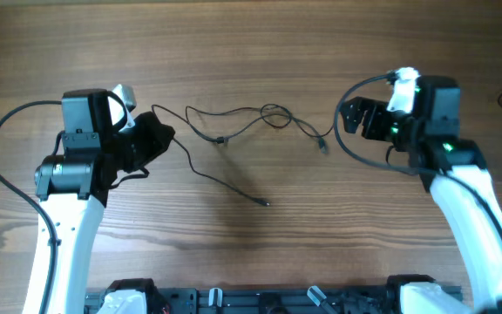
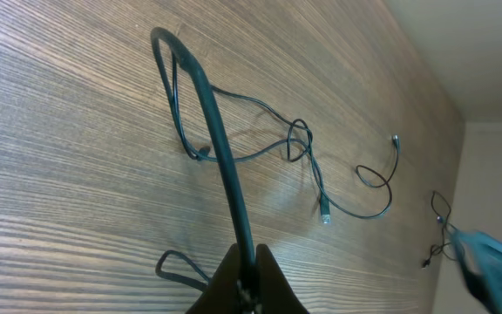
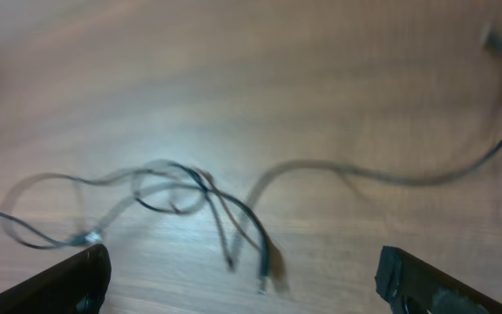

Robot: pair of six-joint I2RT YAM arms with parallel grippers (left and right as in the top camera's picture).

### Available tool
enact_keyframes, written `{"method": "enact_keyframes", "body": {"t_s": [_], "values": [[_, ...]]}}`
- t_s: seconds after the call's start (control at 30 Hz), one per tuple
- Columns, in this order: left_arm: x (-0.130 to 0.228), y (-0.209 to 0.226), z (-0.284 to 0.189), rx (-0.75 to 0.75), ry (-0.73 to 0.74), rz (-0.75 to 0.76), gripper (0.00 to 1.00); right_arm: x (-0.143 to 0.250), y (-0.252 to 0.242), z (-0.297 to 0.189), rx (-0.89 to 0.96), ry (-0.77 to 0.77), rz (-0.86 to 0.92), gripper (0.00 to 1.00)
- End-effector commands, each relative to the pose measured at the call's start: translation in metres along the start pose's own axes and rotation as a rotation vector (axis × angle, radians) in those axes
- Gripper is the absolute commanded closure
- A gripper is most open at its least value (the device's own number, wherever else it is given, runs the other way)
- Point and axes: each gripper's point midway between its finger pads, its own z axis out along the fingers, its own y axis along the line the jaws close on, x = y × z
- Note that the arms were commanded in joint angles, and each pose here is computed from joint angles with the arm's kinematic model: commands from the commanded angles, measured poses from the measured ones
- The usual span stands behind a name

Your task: Untangle cables

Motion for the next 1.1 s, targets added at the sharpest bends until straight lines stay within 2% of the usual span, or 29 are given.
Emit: {"method": "enact_keyframes", "body": {"t_s": [0.0, 0.07, 0.17, 0.23, 0.33, 0.4, 0.57, 0.67, 0.7, 0.83, 0.9, 0.93, 0.97, 1.03, 1.07], "values": [[-0.002, -0.001, -0.001, 0.010, -0.005, -0.011, 0.96, -0.026, 0.026, -0.037, -0.069, -0.120, -0.059, 0.00], [-0.003, -0.001, -0.001, 0.011, -0.005, -0.011, 0.96, -0.017, 0.054, -0.041, -0.235, -0.075, -0.079, 0.00], [-0.002, -0.001, -0.001, 0.010, -0.005, 0.001, 0.96, -0.005, 0.058, -0.030, -0.288, -0.006, -0.057, 0.00], [-0.002, -0.001, -0.001, 0.011, -0.005, 0.001, 0.96, 0.012, 0.076, -0.021, -0.404, 0.082, -0.048, 0.00], [0.005, -0.020, -0.002, 0.118, 0.040, 0.117, 0.96, 0.047, 0.104, 0.006, -0.519, 0.192, -0.222, 0.01], [0.009, -0.027, -0.003, 0.159, 0.056, 0.179, 0.96, 0.063, 0.124, 0.032, -0.562, 0.220, -0.299, 0.07], [0.009, -0.027, -0.003, 0.159, 0.055, 0.195, 0.96, 0.080, 0.112, 0.121, -0.238, 0.147, -0.485, 0.19], [0.009, -0.027, -0.003, 0.159, 0.055, 0.191, 0.96, 0.101, 0.117, 0.139, -0.234, 0.162, -0.616, 0.20], [0.009, -0.027, -0.003, 0.159, 0.055, 0.190, 0.96, 0.106, 0.105, 0.152, -0.162, 0.169, -0.642, 0.22], [0.009, -0.027, -0.003, 0.158, 0.059, 0.151, 0.96, 0.125, 0.090, 0.176, -0.122, 0.204, -0.646, 0.25], [0.009, -0.027, -0.003, 0.158, 0.060, 0.132, 0.96, 0.125, 0.090, 0.188, -0.129, 0.176, -0.659, 0.32], [0.009, -0.027, -0.003, 0.158, 0.061, 0.131, 0.96, 0.126, 0.090, 0.193, -0.133, 0.165, -0.662, 0.38], [0.010, -0.026, -0.003, 0.156, 0.063, 0.129, 0.96, 0.128, 0.090, 0.198, -0.138, 0.161, -0.657, 0.49], [0.012, -0.025, -0.003, 0.151, 0.071, 0.124, 0.96, 0.130, 0.089, 0.204, -0.140, 0.151, -0.636, 0.54], [0.013, -0.024, -0.003, 0.149, 0.075, 0.121, 0.96, 0.128, 0.090, 0.207, -0.146, 0.136, -0.638, 0.84]]}}
